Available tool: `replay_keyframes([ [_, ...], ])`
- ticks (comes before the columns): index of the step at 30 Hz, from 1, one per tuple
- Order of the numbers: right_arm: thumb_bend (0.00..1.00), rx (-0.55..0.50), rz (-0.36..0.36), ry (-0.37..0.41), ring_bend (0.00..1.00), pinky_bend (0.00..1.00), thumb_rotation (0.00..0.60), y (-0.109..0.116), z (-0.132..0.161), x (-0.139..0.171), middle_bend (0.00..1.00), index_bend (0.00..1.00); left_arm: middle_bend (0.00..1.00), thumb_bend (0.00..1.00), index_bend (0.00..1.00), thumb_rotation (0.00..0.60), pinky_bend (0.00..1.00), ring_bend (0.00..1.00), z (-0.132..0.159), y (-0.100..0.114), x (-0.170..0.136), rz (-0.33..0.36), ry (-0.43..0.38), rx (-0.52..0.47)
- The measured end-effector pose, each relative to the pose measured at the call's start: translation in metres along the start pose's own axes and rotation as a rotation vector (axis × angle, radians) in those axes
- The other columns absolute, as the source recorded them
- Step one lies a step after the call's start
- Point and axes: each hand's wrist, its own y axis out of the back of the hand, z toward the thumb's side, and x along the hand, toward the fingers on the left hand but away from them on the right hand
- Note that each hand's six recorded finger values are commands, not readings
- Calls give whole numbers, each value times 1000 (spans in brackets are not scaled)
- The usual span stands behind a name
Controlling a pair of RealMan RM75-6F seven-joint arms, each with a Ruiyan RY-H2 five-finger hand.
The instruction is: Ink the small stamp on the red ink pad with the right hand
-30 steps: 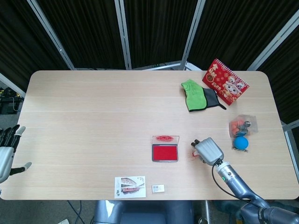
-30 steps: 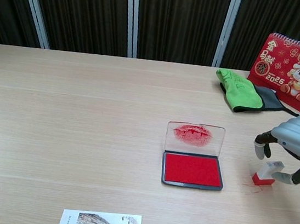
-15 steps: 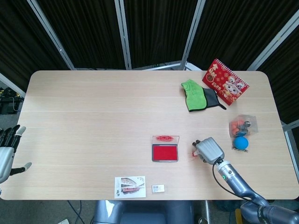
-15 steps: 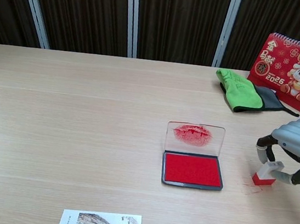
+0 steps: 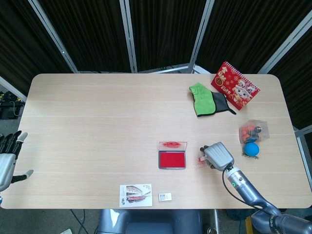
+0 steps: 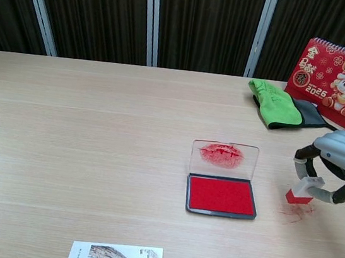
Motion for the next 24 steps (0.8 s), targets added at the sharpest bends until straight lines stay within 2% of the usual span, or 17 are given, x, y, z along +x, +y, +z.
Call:
replay_keyframes([
  [7, 410, -27, -46, 73, 729, 1000, 600, 31, 24, 0, 550, 534, 0, 0, 0, 600, 0, 0, 2, -2, 1, -7, -4, 4],
  [13, 418, 39, -68, 163, 730, 1000, 600, 54, 55, -11, 551, 535, 0, 0, 0, 600, 0, 0, 2, -2, 2, -9, -4, 3],
  [16, 429, 76, -66, 199, 729, 1000, 600, 59, 69, -21, 551, 536, 0, 0, 0, 600, 0, 0, 1, -3, 2, -13, 0, 1],
  [24, 441, 87, -44, 238, 729, 1000, 600, 53, 103, -45, 554, 536, 0, 0, 0, 600, 0, 0, -3, -4, 5, -20, 9, -2],
])
